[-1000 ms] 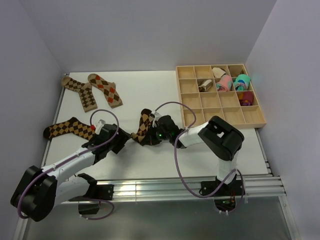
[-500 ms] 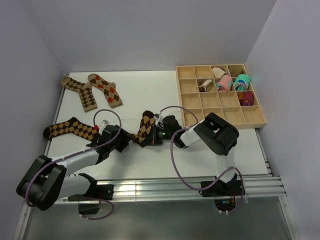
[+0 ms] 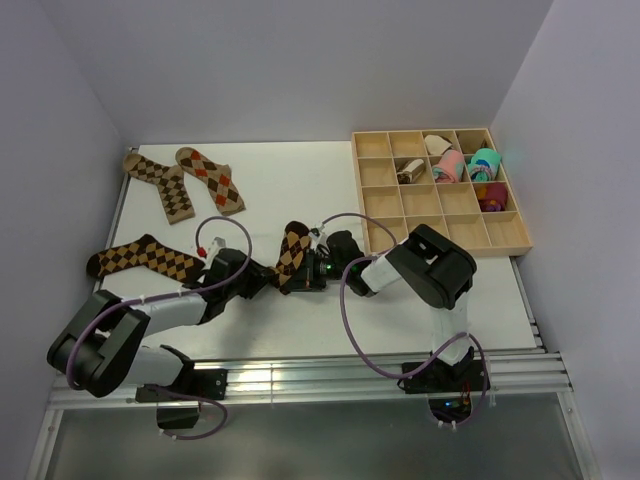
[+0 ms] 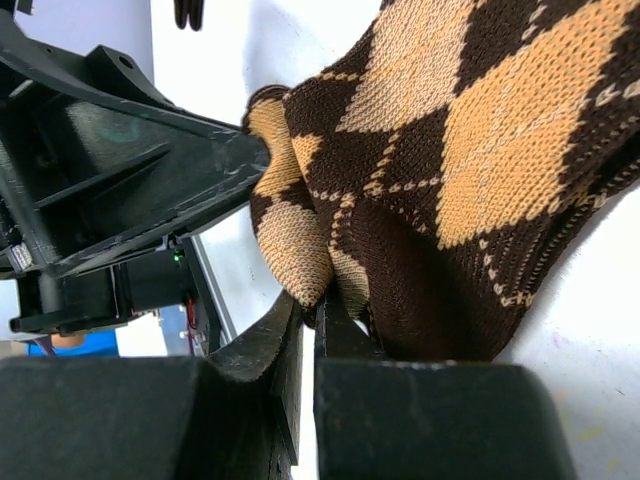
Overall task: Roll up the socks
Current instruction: Roll the sock at the center of the board.
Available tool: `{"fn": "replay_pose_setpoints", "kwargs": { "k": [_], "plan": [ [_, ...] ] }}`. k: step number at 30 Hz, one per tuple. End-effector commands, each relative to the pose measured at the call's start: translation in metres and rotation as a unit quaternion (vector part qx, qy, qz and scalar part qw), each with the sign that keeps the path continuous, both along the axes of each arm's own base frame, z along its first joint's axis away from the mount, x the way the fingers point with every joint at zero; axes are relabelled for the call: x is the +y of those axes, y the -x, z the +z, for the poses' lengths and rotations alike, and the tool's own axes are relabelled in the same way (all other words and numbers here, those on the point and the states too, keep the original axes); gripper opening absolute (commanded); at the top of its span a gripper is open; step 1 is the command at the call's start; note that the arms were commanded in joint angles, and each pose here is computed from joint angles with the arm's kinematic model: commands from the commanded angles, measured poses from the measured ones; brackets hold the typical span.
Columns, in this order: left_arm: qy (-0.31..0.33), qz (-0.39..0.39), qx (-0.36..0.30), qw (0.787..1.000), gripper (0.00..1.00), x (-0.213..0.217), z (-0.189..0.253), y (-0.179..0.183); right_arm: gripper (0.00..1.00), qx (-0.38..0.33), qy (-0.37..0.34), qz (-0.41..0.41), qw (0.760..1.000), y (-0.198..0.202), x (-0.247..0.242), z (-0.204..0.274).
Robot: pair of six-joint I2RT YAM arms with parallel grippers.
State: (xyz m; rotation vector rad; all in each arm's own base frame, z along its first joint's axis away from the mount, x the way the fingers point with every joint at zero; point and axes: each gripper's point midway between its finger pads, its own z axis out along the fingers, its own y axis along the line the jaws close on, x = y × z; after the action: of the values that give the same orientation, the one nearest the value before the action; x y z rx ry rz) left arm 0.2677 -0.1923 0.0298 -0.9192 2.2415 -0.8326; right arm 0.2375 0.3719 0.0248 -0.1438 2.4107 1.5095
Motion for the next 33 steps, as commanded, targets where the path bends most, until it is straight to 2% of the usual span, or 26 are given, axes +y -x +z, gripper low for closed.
{"fn": "replay_pose_setpoints", "kwargs": {
  "k": [1,5,7,10,11,13,14,16,20,23,26,33],
  "plan": [
    [-0.014,-0.013,0.026,0.999,0.43,-0.005,-0.014,0.008,0.0,0.002,0.019,-0.005,1.0,-0.004,-0.003,-0.008],
    [-0.019,-0.015,0.038,0.999,0.33,-0.008,-0.021,0.009,0.01,-0.012,0.038,-0.007,0.999,-0.009,-0.004,-0.009],
    [-0.027,-0.014,0.049,0.998,0.2,-0.008,-0.025,0.009,0.06,-0.029,0.062,0.0,0.998,-0.009,-0.006,-0.012],
    [-0.048,-0.017,0.061,0.997,0.09,-0.007,-0.026,0.009,0.23,-0.078,0.104,-0.002,0.992,-0.014,-0.011,-0.007],
    [-0.058,-0.015,0.063,0.996,0.07,-0.004,-0.026,0.008,0.32,-0.119,0.117,-0.005,0.986,-0.018,-0.011,0.004],
    [-0.073,-0.018,0.056,0.996,0.01,-0.003,-0.018,0.003,0.39,-0.148,0.147,-0.011,0.978,-0.02,-0.015,0.011],
    [-0.091,-0.016,0.069,0.993,0.0,0.003,-0.022,0.006,0.46,-0.18,0.16,-0.005,0.97,-0.021,-0.017,0.016],
    [-0.104,-0.022,0.065,0.992,0.0,0.003,-0.014,0.002,0.51,-0.236,0.188,-0.024,0.953,-0.026,-0.02,0.036],
    [-0.122,-0.029,0.066,0.99,0.0,0.005,-0.007,0.002,0.54,-0.348,0.228,-0.031,0.909,-0.03,-0.021,0.063],
    [-0.13,-0.032,0.07,0.988,0.0,0.007,-0.005,0.003,0.55,-0.401,0.222,-0.017,0.889,-0.026,-0.008,0.076],
    [-0.127,-0.033,0.072,0.989,0.0,0.006,-0.004,0.004,0.55,-0.428,0.222,0.002,0.876,-0.023,0.004,0.076],
    [-0.123,-0.033,0.073,0.989,0.0,0.006,-0.001,0.005,0.53,-0.441,0.224,0.054,0.867,-0.009,0.032,0.053]
  ]
}}
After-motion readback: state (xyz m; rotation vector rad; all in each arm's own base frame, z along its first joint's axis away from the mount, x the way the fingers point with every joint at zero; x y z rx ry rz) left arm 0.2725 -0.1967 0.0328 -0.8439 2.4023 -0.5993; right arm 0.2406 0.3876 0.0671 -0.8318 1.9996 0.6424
